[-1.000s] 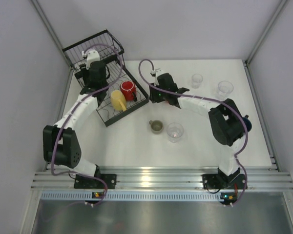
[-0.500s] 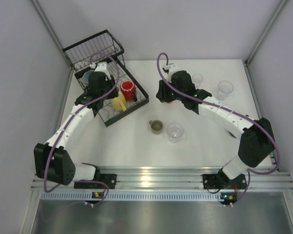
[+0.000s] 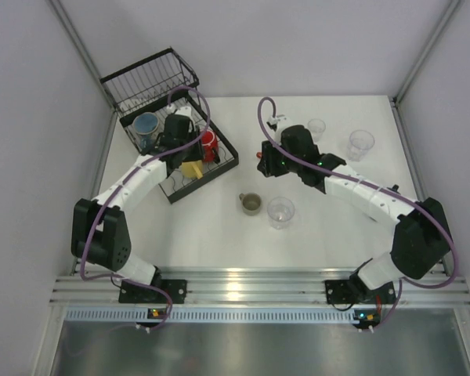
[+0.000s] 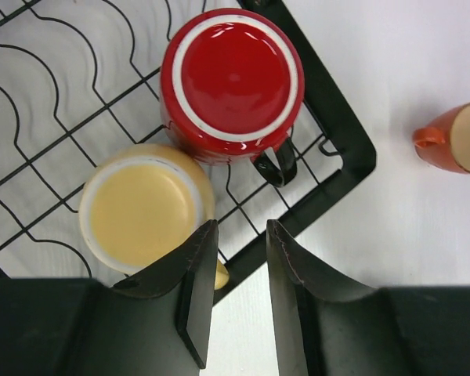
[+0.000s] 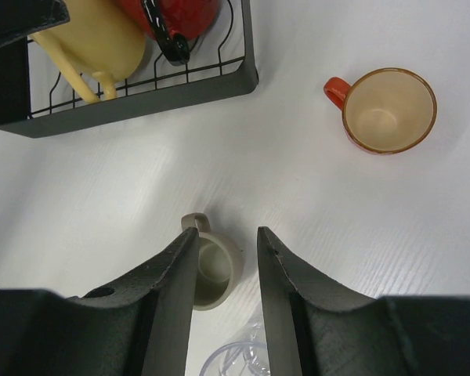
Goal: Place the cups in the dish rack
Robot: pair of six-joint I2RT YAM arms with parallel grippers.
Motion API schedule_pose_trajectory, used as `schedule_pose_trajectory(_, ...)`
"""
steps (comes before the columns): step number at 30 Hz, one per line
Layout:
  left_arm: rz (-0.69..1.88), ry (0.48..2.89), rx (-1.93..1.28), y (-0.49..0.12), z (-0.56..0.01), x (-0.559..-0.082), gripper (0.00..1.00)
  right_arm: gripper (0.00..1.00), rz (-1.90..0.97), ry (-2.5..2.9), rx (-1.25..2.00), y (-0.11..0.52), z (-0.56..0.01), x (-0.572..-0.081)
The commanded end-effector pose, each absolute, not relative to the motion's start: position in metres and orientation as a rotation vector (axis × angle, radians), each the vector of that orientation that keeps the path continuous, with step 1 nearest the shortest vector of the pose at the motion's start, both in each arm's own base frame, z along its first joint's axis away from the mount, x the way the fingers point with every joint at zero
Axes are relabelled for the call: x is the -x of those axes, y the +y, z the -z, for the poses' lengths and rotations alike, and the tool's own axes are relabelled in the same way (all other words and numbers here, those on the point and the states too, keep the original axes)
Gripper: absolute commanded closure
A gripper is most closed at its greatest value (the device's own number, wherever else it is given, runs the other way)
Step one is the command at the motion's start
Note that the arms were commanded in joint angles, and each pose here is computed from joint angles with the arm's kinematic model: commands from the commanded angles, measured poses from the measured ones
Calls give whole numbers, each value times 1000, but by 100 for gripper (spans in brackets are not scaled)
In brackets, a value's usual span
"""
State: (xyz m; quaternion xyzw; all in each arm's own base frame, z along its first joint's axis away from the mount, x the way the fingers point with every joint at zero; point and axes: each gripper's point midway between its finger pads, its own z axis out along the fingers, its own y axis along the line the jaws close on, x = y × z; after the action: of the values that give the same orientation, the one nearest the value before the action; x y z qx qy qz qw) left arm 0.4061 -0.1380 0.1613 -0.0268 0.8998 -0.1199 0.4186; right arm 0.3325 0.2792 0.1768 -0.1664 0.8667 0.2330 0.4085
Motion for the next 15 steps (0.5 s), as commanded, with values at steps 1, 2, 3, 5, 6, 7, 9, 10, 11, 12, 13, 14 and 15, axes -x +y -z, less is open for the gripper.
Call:
schedule_pose_trajectory(1,226,2196,120,-129,-174,-426,63,63,-615,2091,390,278,-210,-336)
schedule_pose_trajectory(2,179,2192,144,-121,-173,-427,64,63,-616,2086,389,277,-212,-335)
schedule_pose_trajectory(3,160,2201,149,-119,-171,-426,63,63,-616,2083,388,276,-213,-335)
schedule_pose_trajectory(5,126,2203,157,-114,-168,-426,63,63,-619,2070,385,275,-218,-334)
schedule_pose_trajectory(6,109,2206,163,-110,-167,-425,63,63,-618,2066,382,275,-218,-335)
schedule_pose_trajectory(7,103,2208,162,-110,-167,-425,63,63,-618,2065,382,275,-219,-334)
schedule_pose_trajectory(9,96,2204,168,-108,-169,-423,64,63,-624,2064,381,275,-221,-334)
schedule_pose_trajectory(10,98,2203,170,-108,-169,-423,64,63,-628,2060,379,276,-222,-335)
schedule_pose_trajectory(11,100,2202,169,-108,-170,-422,64,63,-629,2056,379,276,-224,-334)
schedule_pose_trajectory(12,103,2195,170,-108,-172,-422,64,63,-631,2059,382,277,-223,-334)
schedule_pose_trajectory(13,100,2194,171,-107,-173,-421,64,63,-632,2058,379,277,-223,-334)
schedule_pose_trajectory(14,95,2191,174,-106,-173,-421,64,63,-631,2058,379,277,-223,-334)
schedule_pose_trajectory(15,86,2194,178,-104,-173,-420,64,63,-628,2062,377,276,-222,-334)
